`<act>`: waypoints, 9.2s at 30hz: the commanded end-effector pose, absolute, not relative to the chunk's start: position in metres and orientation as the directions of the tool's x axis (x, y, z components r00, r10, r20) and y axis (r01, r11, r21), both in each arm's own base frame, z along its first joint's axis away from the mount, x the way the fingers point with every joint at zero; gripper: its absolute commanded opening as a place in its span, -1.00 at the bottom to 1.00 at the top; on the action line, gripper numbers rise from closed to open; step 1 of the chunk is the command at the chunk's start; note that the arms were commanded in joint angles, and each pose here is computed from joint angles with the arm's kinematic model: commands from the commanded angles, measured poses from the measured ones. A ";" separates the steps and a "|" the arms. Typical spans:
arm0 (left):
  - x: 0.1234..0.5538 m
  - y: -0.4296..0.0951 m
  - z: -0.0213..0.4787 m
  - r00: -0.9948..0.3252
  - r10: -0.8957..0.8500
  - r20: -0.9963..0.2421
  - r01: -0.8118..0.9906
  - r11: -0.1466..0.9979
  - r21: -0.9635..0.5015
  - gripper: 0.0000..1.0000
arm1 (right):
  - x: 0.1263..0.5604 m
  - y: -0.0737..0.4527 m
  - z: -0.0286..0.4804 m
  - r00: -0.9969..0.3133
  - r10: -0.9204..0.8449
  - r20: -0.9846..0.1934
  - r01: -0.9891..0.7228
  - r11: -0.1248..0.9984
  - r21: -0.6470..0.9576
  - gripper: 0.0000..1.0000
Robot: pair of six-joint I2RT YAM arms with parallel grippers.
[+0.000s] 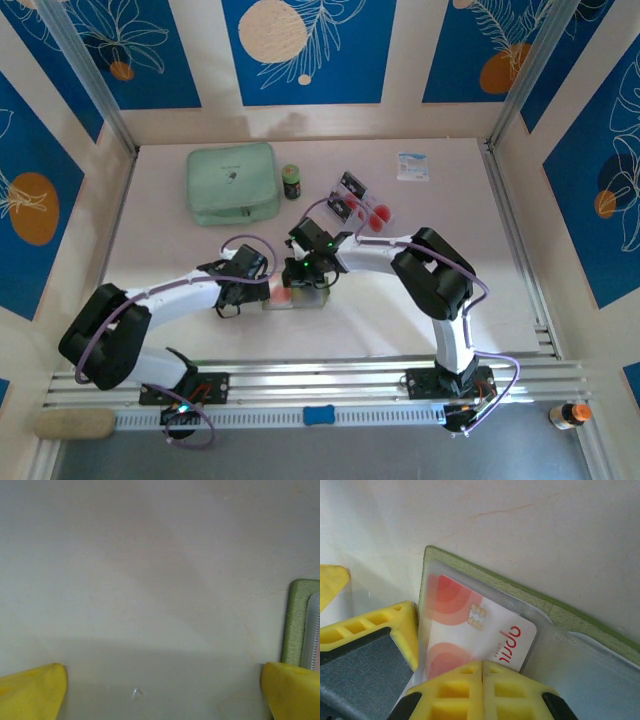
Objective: Put the credit cards into the card holder
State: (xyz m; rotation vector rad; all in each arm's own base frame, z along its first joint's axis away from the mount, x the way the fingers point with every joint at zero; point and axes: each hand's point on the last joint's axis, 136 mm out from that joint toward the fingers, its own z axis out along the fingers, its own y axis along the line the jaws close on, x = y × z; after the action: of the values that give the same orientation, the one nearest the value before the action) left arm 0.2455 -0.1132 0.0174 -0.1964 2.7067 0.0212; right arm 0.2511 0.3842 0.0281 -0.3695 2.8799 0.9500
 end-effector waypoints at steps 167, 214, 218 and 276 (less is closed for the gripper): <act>0.253 -0.235 0.052 -0.883 0.074 -0.464 0.135 0.986 -0.099 0.99 | 0.259 0.278 0.059 -0.973 -0.075 -0.218 -0.171 0.869 0.464 -0.92; 0.247 -0.237 0.034 -0.898 0.098 -0.429 0.154 0.983 -0.099 1.00 | 0.263 0.311 0.023 -0.995 -0.050 -0.085 -0.088 0.838 0.539 -1.00; 0.247 -0.237 0.033 -0.897 0.097 -0.431 0.156 0.982 -0.102 1.00 | 0.264 0.312 0.023 -0.996 -0.045 -0.080 -0.081 0.833 0.548 -1.00; 0.243 -0.223 0.033 -0.866 0.025 -0.500 0.115 0.982 -0.150 1.00 | 0.271 0.293 0.043 -0.994 0.047 -0.101 -0.019 0.819 0.573 -0.40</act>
State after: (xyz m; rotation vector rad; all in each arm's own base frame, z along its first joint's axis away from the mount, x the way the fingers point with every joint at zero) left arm 0.2475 -0.2310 0.0336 0.1174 2.6067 -0.2771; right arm 0.2757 0.2941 0.0438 -0.0009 2.8812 0.8910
